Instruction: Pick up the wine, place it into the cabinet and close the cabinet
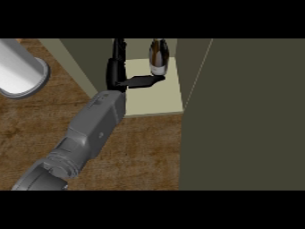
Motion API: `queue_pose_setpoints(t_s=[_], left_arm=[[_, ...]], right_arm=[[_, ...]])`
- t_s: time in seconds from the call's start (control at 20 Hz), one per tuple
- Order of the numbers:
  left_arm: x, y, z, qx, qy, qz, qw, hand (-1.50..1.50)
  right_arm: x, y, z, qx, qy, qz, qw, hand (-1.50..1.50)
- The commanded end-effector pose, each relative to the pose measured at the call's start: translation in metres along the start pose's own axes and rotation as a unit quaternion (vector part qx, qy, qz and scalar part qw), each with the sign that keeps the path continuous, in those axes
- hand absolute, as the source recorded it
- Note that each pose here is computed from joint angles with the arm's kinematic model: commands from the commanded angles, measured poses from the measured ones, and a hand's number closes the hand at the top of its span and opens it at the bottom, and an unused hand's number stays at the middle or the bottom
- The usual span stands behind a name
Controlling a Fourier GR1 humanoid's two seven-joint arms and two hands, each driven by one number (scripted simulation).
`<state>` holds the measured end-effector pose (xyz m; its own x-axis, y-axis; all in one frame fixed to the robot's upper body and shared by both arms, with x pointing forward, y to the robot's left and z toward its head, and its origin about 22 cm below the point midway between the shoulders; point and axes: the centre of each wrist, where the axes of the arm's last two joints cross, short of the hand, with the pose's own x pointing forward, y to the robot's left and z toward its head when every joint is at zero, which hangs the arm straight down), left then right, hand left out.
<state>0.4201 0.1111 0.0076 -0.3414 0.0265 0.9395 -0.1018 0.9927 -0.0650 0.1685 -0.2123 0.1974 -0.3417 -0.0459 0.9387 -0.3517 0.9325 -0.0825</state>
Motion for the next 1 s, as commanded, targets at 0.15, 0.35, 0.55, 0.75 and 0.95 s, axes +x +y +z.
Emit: queue_pose_setpoints(t_s=[0.15,0.35,0.55,0.75,0.95], left_arm=[[-0.019,0.016,0.02,0.029,0.022,0.042,0.9985,-1.5],[-0.021,0.016,0.025,0.035,0.022,0.038,0.9984,-1.5],[-0.029,0.019,0.042,0.018,0.042,0.05,0.9977,-1.5],[-0.027,0.005,0.065,0.01,0.04,0.053,0.9978,-1.5],[-0.022,-0.011,0.095,0.003,0.042,0.058,0.9975,-1.5]], right_arm=[[0.004,0.001,0.011,0.012,-0.001,-0.022,1.0,-1.5],[0.006,0.007,0.004,0.013,-0.006,-0.016,1.0,-1.5],[0.014,0.009,0.012,-0.001,-0.004,-0.019,1.0,-1.5],[0.009,0.008,0.006,0.005,-0.001,-0.013,1.0,-1.5],[0.02,0.008,0.008,-0.009,0.002,-0.009,1.0,-1.5]])
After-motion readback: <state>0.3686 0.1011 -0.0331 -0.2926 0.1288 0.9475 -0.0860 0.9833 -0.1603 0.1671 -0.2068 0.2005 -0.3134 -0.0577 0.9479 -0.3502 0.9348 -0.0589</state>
